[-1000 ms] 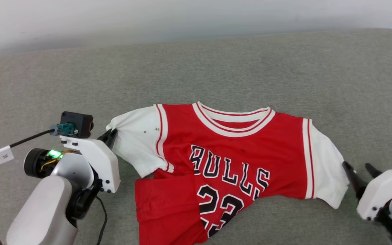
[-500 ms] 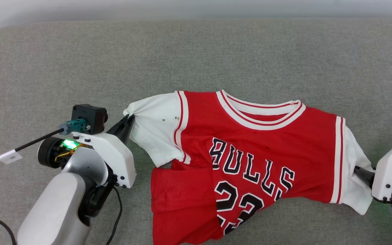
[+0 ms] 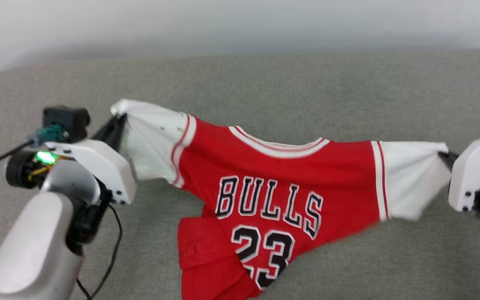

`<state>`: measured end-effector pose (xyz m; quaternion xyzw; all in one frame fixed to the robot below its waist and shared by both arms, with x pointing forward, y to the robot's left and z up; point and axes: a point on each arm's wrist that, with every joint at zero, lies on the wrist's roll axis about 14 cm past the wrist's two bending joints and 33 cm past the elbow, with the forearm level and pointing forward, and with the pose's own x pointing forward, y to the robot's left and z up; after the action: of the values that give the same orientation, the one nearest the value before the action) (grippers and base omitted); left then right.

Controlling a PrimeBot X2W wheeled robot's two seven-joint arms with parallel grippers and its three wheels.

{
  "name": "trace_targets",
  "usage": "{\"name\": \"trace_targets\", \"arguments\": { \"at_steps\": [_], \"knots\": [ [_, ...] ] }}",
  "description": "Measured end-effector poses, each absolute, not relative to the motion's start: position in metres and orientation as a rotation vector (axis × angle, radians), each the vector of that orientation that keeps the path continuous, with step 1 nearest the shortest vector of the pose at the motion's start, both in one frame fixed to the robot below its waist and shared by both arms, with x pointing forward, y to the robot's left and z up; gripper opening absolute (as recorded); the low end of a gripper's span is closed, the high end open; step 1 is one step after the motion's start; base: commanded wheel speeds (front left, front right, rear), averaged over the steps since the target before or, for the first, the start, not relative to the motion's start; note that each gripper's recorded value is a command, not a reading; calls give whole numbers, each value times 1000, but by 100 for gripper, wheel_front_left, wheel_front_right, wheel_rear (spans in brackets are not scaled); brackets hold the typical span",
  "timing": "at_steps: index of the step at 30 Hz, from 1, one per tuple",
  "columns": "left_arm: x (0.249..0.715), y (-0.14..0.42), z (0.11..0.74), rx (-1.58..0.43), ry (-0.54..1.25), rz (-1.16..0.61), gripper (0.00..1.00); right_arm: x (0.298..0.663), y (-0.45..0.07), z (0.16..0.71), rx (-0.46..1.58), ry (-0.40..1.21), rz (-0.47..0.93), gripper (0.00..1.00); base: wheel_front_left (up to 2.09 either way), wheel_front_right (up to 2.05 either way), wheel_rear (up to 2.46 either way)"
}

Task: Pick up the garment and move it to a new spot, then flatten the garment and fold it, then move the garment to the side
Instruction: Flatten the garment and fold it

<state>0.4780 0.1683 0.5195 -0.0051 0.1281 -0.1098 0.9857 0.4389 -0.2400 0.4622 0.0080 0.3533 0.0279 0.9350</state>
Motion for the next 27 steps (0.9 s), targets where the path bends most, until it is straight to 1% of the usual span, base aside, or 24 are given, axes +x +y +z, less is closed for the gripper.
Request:
{"name": "trace_targets", "arguments": {
  "at_steps": [7,13,19,23,27],
  "knots": [
    [495,178,603,17,51,-187,0,465,-258,564,-73,438,16,0,0,0,0],
    [525,187,654,7,-64,-160,0,496,-264,639,-106,225,-10,0,0,0,0],
    [569,201,696,8,-169,-122,0,537,-261,693,-131,63,-25,0,0,0,0],
    [599,209,722,15,-249,-101,0,566,-258,716,-158,-17,-34,0,0,0,0],
    [626,218,752,1,-367,-80,0,596,-250,743,-191,-127,-34,0,0,0,0]
  ]
}}
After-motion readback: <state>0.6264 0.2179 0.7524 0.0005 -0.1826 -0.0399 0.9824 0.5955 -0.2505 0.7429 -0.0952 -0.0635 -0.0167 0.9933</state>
